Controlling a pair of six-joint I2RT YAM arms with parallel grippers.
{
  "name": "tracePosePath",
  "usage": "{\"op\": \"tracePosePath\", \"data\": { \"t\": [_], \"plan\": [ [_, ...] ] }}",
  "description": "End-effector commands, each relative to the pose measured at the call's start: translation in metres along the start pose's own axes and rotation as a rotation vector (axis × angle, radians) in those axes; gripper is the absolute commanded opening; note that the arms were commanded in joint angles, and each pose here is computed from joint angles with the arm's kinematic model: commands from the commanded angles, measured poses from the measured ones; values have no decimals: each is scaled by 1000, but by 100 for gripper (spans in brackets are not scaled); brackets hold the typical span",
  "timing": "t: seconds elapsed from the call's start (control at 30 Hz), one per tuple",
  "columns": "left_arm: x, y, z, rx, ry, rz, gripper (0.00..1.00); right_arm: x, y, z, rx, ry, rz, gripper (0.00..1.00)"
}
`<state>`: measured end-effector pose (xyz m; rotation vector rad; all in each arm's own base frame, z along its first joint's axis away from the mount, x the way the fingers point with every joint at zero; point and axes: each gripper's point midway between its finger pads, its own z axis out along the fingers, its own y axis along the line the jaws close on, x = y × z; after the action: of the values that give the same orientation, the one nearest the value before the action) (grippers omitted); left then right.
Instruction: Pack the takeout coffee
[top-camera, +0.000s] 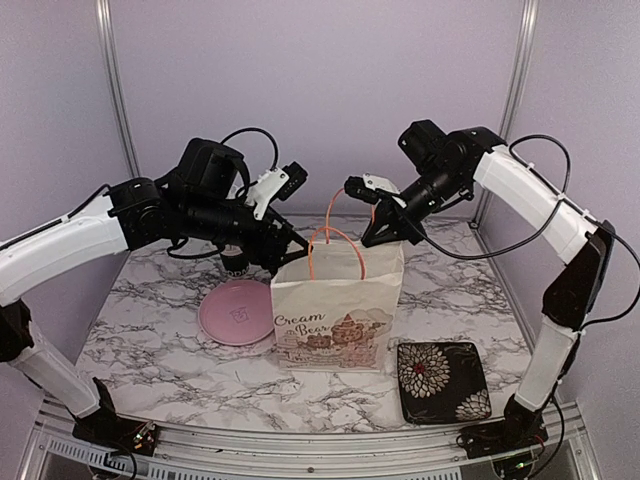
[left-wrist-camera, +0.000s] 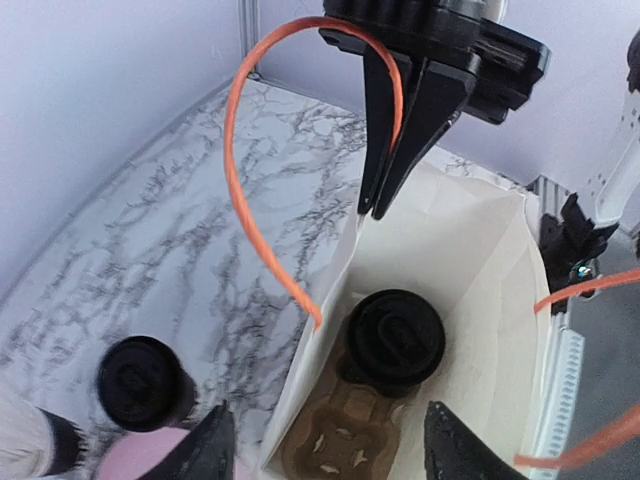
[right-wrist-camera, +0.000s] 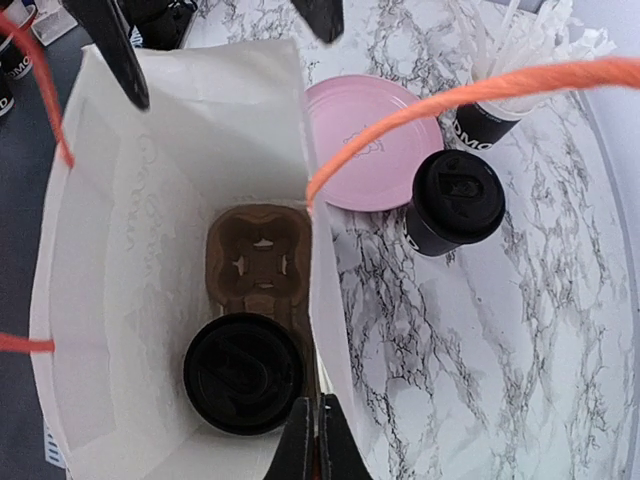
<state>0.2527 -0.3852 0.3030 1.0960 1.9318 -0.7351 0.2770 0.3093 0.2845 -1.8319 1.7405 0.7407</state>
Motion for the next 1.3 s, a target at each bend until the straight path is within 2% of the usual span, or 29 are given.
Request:
{"op": "tracePosePath", "data": {
  "t": [0.0,0.1,0.27,0.37,0.6,0.77,0.83,1.03,1.27],
  "plan": [
    [-16,44,-59,-281,-98,36,74,2,3,-16,-12,-22,-14,0],
    [-5,76,-67,-384,-40,-16,76,6,5,-17,-10,-16,-27,0],
    [14,114,-48,-425,92,-159,76,9,5,-22,7,-8,-59,0],
    [28,128,-30,-435,174,-195,76,10,1,-25,25,-1,-66,0],
    [42,125,14,-326,233,-253,70,23,-26,-46,103,0,-48,0],
    [54,138,38,-354,282,-276,72,36,-55,-60,160,2,-21,0],
    [60,149,42,-413,306,-290,74,39,-63,-62,169,-2,-6,0],
    [76,167,54,-493,374,-293,77,36,-72,-60,171,-28,0,0],
    [89,167,77,-435,412,-318,78,35,-74,-60,174,-37,3,0]
  ]
}}
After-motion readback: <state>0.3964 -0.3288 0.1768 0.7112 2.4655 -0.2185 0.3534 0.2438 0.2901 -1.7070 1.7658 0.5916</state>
